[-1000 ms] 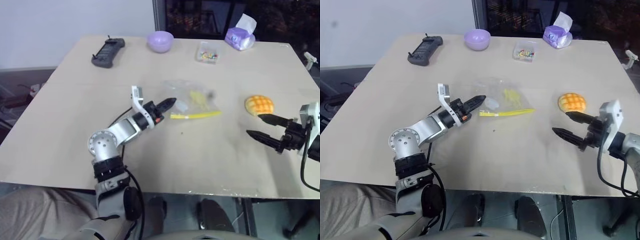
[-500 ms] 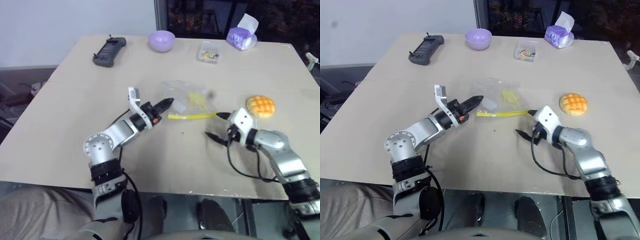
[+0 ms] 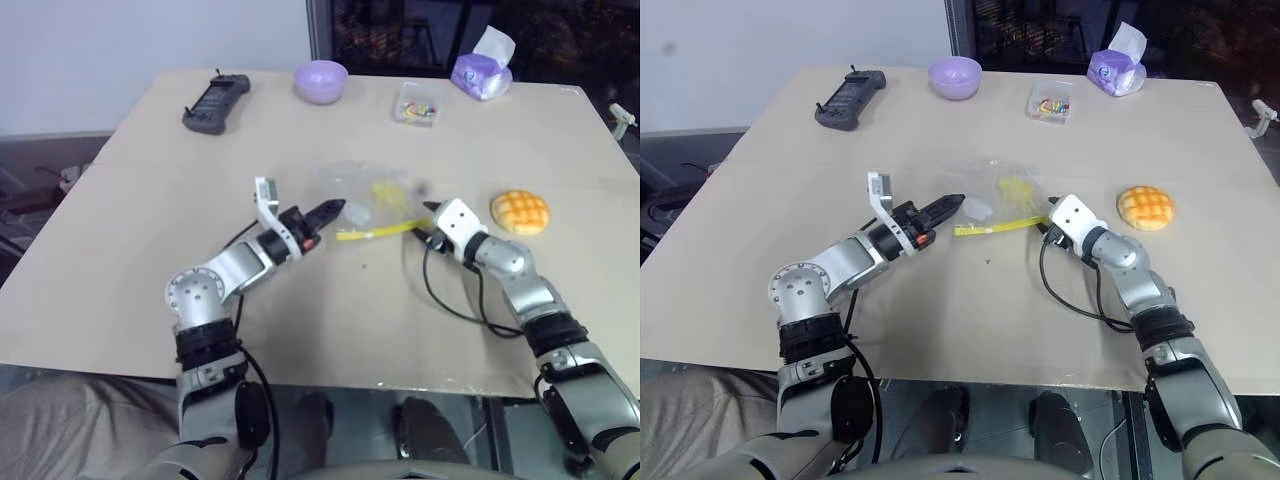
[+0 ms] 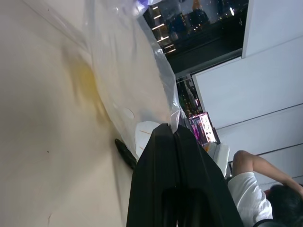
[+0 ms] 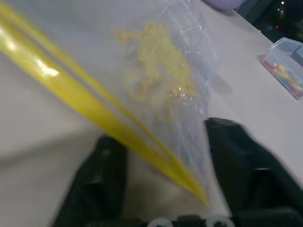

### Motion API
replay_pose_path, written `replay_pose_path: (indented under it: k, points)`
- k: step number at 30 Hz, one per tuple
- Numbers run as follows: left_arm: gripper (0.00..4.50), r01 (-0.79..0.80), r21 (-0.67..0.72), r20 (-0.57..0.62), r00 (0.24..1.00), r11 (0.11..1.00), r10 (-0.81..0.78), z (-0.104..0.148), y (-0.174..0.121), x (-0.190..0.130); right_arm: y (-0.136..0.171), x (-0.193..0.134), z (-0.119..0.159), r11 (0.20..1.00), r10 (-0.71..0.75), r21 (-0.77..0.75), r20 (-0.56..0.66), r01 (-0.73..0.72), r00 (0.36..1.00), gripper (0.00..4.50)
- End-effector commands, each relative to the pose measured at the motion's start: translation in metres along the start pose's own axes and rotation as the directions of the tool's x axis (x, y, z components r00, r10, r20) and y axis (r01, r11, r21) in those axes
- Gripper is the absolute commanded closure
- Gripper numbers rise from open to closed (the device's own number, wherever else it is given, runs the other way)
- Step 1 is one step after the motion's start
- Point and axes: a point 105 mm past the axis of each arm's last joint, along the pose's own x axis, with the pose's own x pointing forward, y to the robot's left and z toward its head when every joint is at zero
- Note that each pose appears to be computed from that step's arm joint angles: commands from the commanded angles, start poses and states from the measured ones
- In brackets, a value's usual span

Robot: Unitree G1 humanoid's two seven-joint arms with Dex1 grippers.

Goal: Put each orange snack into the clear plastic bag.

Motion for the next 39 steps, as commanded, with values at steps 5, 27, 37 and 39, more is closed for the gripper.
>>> replay_pose_path:
  k: [5, 27, 37, 39]
  points:
    - [4.5, 0.019, 0.042, 0.024, 1.0, 0.999, -0.02, 0.004, -0.012, 0.001, -0.009, -0.003, 0.0, 1.0, -0.018, -0.023, 0.011, 0.018, 1.0, 4.44]
    - [2.27, 0.168, 0.862, -0.142, 0.986, 0.478, -0.09, 0.009, -0.075, -0.039, -0.013, 0.019, 0.041, 0.99, 0.0, -0.14, 0.039, 0.005, 0.999, 4.5]
    - [2.27, 0.201, 0.98, -0.199, 0.955, 0.012, 0.222, -0.017, -0.007, -0.036, -0.016, 0.045, 0.064, 0.987, -0.065, -0.15, 0.001, 0.065, 0.998, 4.5]
    - [2.27, 0.202, 0.978, -0.185, 0.949, -0.041, 0.253, -0.018, 0.001, -0.038, -0.022, 0.045, 0.069, 0.979, -0.109, -0.171, -0.004, 0.106, 0.994, 4.5]
